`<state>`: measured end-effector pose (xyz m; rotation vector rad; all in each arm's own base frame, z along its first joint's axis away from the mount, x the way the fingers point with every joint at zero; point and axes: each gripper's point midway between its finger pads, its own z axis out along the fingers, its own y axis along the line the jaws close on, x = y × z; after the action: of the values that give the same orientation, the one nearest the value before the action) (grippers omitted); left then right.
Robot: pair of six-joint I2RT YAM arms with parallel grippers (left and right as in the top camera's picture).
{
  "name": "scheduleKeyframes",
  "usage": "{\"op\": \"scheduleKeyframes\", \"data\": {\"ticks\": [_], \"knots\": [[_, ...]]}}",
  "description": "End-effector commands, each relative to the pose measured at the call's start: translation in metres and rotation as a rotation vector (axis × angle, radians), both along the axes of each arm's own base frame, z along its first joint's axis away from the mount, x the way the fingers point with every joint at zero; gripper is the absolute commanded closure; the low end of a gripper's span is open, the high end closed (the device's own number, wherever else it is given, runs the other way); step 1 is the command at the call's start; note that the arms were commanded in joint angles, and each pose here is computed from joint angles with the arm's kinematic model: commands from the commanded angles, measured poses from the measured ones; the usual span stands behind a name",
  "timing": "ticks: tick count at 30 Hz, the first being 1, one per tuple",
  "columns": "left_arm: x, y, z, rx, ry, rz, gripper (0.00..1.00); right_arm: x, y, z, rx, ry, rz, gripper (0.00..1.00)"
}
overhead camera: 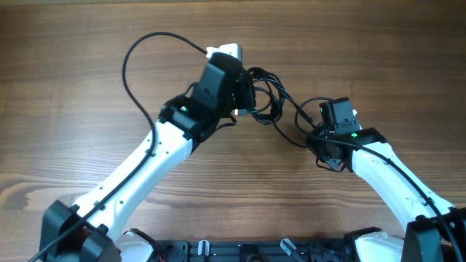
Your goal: Untangle cables
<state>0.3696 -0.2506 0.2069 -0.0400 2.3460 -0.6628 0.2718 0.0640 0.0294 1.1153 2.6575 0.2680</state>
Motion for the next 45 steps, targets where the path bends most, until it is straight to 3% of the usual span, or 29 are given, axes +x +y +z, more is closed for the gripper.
{"op": "scheduleKeyframes", "data": {"ticks": [1,12,14,15,18,19,27,34,45], "knots": [[0.014,0.034,0.045,-0.054,-0.105,0.112,0.96,-0.002,-0.018,-0.003,-0.086,0.011,-0.064,0.85],[0.031,0.074,0.052,-0.033,-0.136,0.187,0.96,0.000,-0.019,-0.002,-0.083,0.002,-0.084,0.86],[0.030,0.072,0.052,-0.038,-0.132,0.173,0.96,0.002,-0.013,-0.002,-0.055,-0.005,-0.074,0.69],[0.029,0.069,0.052,-0.037,-0.134,0.147,0.96,0.004,-0.009,-0.001,-0.033,-0.009,-0.067,0.50],[0.026,0.067,0.049,-0.035,-0.120,0.133,0.96,0.008,0.002,0.001,0.024,-0.023,-0.031,0.23],[0.025,0.066,0.049,-0.023,-0.125,0.110,0.96,0.010,0.006,0.002,0.036,-0.032,0.003,0.21],[-0.006,0.043,0.030,0.188,-0.190,-0.313,0.96,0.035,0.053,0.025,0.189,-0.208,0.339,0.10],[-0.041,0.016,0.028,0.173,-0.258,-0.648,0.96,0.051,0.096,0.061,0.349,-0.415,0.590,0.00],[-0.041,0.010,0.032,0.167,-0.285,-0.665,0.96,0.057,0.106,0.075,0.360,-0.504,0.684,0.00]]}}
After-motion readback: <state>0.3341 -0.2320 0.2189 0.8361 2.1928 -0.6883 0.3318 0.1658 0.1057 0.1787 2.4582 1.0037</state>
